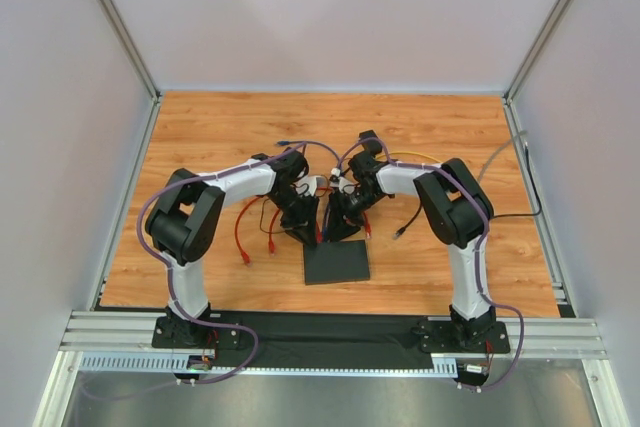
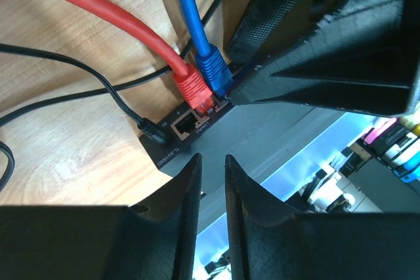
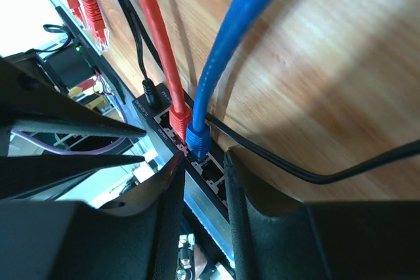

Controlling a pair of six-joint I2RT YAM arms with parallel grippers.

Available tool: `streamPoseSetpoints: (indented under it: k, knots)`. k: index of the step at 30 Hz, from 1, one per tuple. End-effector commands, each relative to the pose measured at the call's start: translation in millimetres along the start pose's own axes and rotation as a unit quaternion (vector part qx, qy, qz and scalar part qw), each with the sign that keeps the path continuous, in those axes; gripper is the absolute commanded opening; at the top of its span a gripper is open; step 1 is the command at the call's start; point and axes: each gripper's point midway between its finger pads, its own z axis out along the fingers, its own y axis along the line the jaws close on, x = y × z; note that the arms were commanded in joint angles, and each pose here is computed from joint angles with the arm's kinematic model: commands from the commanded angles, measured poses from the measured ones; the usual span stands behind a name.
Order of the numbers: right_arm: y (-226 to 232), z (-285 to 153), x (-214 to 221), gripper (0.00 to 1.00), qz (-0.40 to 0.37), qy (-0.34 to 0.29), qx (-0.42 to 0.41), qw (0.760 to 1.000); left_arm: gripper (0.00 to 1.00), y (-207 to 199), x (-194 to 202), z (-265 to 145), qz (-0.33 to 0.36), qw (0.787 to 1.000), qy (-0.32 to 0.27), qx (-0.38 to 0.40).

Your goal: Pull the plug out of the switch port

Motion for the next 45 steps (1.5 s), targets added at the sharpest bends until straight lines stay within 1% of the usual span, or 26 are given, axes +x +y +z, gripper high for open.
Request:
streamPoseSetpoints:
  k: [1, 6, 9, 10, 12, 13, 15, 17, 18, 19, 20, 21, 22, 25, 27, 32, 36, 39, 42, 45]
  knots:
    - [0, 5, -4, 0.32, -0.010, 0.001, -0.015, 1.000, 0.28, 1, -3, 4, 0.004, 1.000, 0.002, 0.006]
    - [0, 9, -5, 0.30, -0.007, 0.009, -0.032, 0.999, 0.28, 1, -3, 5, 0.003, 1.000, 0.002, 0.006]
    - [1, 10, -8, 0.25, -0.003, 0.006, -0.030, 1.000, 0.28, 2, -3, 5, 0.002, 1.000, 0.004, 0.005]
    - [1, 10, -8, 0.19, -0.001, 0.006, -0.031, 1.000, 0.28, 2, -4, 5, 0.002, 1.000, 0.003, 0.005]
    - [-1, 10, -8, 0.15, 0.003, 0.002, -0.025, 1.000, 0.28, 2, -3, 5, 0.001, 1.000, 0.004, 0.004]
    - [-3, 11, -9, 0.08, 0.003, -0.002, -0.020, 1.000, 0.28, 2, -3, 5, 0.001, 1.000, 0.004, 0.004]
    - [-7, 11, -8, 0.00, 0.005, -0.008, -0.010, 1.000, 0.28, 3, -1, 6, 0.000, 1.000, 0.006, 0.004]
    - [-15, 8, -8, 0.00, 0.005, -0.031, 0.019, 0.999, 0.28, 4, -1, 6, -0.002, 1.000, 0.008, 0.003]
    - [-16, 7, -15, 0.00, 0.003, -0.056, 0.029, 0.998, 0.28, 5, 0, 7, -0.004, 1.000, 0.009, 0.002]
    - [-17, -2, -24, 0.00, -0.011, -0.097, 0.063, 0.993, 0.28, 4, 1, 6, -0.003, 1.000, 0.010, 0.002]
    - [-20, -7, -29, 0.00, -0.015, -0.121, 0.083, 0.989, 0.28, 6, 1, 7, -0.006, 1.000, 0.011, 0.001]
    - [-26, -10, -31, 0.00, -0.017, -0.144, 0.104, 0.984, 0.28, 6, 1, 8, -0.004, 1.000, 0.012, 0.000]
    - [-21, -20, -38, 0.00, -0.040, -0.181, 0.129, 0.974, 0.28, 6, 1, 8, -0.004, 1.000, 0.012, -0.001]
    - [-21, -29, -43, 0.00, -0.060, -0.228, 0.157, 0.959, 0.28, 6, 1, 8, -0.005, 1.000, 0.013, -0.001]
    - [-14, -34, -47, 0.00, -0.071, -0.246, 0.153, 0.954, 0.28, 5, 0, 8, -0.004, 1.000, 0.013, 0.000]
    - [-5, -22, -43, 0.00, -0.056, -0.222, 0.116, 0.966, 0.28, 4, -2, 9, -0.004, 1.000, 0.018, 0.002]
    - [1, -18, -40, 0.00, -0.050, -0.213, 0.094, 0.971, 0.28, 1, -5, 3, 0.005, 1.000, 0.007, 0.000]
    - [12, -13, -36, 0.00, -0.051, -0.193, 0.058, 0.978, 0.28, 0, -7, 0, 0.008, 1.000, 0.003, -0.003]
    - [13, -10, -33, 0.00, -0.056, -0.178, 0.053, 0.981, 0.28, -2, -11, -4, 0.015, 1.000, -0.002, -0.007]
    - [12, -8, -28, 0.00, -0.063, -0.146, 0.055, 0.986, 0.28, -5, -13, -11, 0.026, 1.000, -0.007, -0.012]
